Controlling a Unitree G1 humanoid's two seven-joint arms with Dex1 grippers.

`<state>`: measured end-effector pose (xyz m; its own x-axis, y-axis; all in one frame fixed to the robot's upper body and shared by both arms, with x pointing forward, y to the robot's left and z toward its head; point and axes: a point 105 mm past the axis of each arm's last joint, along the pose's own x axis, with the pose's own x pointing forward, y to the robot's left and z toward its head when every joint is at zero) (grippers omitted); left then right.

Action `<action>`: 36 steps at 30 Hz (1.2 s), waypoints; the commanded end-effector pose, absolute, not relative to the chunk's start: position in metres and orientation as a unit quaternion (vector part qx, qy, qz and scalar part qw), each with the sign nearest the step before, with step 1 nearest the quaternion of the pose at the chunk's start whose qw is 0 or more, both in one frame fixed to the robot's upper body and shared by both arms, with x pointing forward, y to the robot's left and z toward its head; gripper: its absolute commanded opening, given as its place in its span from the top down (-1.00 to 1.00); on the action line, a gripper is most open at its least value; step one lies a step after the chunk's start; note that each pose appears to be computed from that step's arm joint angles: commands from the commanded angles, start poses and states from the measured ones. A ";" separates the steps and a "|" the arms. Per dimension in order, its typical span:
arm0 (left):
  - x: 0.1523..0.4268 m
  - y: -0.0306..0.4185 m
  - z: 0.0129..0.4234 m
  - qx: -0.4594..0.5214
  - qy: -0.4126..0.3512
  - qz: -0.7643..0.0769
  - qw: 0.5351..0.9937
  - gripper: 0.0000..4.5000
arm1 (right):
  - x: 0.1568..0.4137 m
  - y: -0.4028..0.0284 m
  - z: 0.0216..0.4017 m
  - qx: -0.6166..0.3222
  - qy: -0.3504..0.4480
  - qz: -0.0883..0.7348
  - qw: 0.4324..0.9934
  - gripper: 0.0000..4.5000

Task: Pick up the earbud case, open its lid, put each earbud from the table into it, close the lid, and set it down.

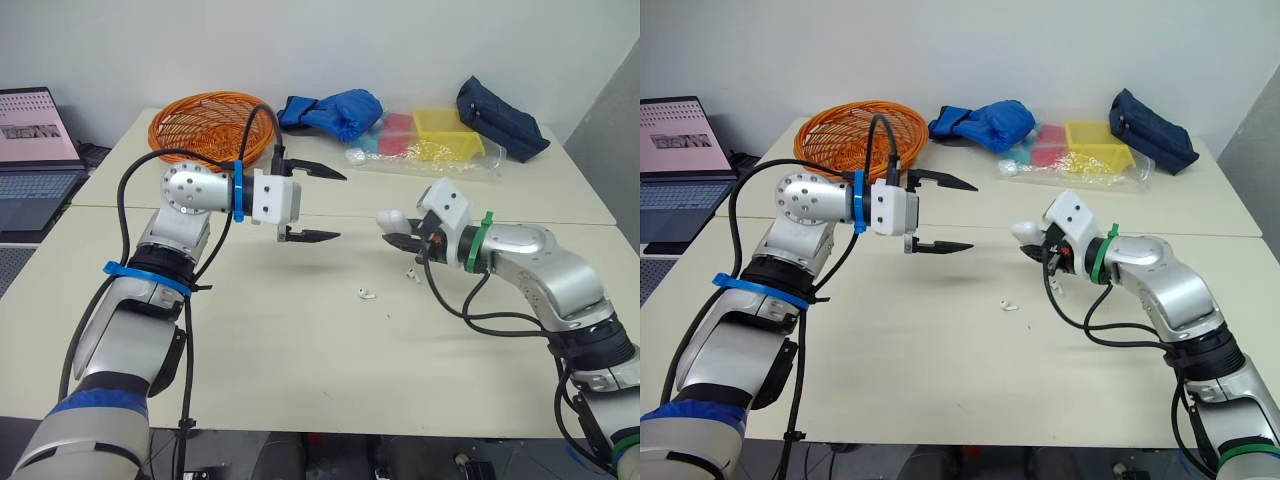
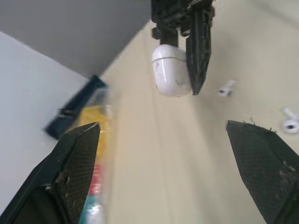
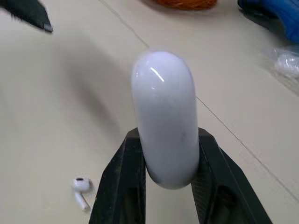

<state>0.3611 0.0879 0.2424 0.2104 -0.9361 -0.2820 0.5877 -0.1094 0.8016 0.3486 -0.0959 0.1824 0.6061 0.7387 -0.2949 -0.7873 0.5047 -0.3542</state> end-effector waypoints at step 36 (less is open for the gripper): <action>0.364 0.044 0.218 0.463 -0.095 -0.606 0.640 -0.30 | 0.343 -0.056 0.199 -0.396 -0.039 0.422 0.815 0.59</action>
<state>0.3643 0.0472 0.2023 0.2325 -0.8489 -0.4746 0.7261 -0.1732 0.6654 0.3461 -0.0593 0.1801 0.6317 0.7055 -0.3212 -0.6958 0.3334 -0.6362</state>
